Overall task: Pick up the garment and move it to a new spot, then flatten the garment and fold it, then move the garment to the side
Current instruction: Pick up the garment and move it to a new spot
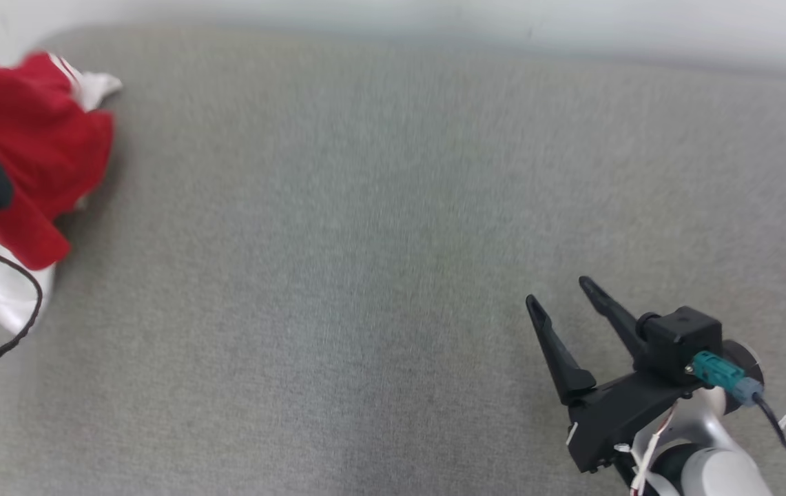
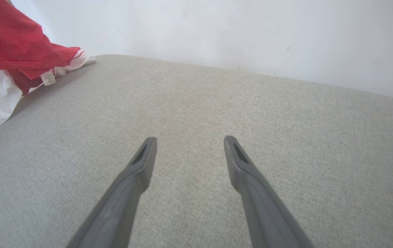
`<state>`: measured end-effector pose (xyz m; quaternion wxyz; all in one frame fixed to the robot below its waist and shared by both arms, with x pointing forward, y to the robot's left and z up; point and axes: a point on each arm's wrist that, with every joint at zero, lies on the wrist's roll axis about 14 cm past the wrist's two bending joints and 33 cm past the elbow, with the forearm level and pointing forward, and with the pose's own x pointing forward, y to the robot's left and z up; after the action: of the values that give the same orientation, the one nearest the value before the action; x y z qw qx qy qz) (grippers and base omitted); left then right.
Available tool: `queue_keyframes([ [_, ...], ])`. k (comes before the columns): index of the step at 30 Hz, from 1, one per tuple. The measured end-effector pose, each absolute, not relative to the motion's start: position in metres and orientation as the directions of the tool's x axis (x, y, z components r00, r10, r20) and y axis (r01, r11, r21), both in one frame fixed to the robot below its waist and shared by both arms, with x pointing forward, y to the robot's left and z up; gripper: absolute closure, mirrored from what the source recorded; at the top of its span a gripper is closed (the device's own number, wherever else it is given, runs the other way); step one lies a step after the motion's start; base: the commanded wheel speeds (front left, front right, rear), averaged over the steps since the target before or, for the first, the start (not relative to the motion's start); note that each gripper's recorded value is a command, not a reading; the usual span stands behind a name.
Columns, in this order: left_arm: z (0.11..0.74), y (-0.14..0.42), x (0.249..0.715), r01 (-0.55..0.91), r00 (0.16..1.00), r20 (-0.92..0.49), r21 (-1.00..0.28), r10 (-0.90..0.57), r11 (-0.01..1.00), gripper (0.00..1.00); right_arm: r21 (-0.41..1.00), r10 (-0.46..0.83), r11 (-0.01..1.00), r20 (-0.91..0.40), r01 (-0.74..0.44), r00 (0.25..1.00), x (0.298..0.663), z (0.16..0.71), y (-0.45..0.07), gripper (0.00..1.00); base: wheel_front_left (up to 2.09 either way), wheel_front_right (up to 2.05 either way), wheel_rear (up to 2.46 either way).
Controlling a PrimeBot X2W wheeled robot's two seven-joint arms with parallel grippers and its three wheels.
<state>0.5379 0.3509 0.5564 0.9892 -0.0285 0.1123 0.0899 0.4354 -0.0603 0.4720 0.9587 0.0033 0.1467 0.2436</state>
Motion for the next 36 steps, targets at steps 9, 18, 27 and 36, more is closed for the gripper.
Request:
queue_keyframes([
  [9, 0.700, 0.289, 0.519, 0.024, 0.998, 0.052, 0.008, -0.025, 1.000, 1.00, 0.086, 0.442, 0.897, -0.159, -0.434, 0.883, 0.412, 0.512, -0.061, 0.00, 0.00, 0.00, 0.00],
  [18, 0.796, 0.153, 0.484, 0.368, 0.888, 0.293, 0.011, -0.355, 0.930, 1.00, 0.060, 0.305, 0.952, -0.088, -0.301, 0.948, 0.389, 0.540, -0.110, 0.00, 0.00, 0.00, 0.00],
  [27, 0.778, 0.017, 0.460, 0.645, 0.732, 0.313, -0.032, -0.605, 0.764, 1.00, 0.057, 0.127, 0.991, -0.054, -0.124, 0.990, 0.364, 0.553, -0.170, 0.00, 0.00, 0.00, 0.00],
  [36, 0.608, -0.050, 0.473, 0.676, 0.726, 0.012, -0.201, -0.688, 0.709, 1.00, 0.069, 0.023, 0.998, -0.111, -0.015, 0.994, 0.357, 0.531, -0.200, 0.00, 0.00, 0.00, 0.00],
])
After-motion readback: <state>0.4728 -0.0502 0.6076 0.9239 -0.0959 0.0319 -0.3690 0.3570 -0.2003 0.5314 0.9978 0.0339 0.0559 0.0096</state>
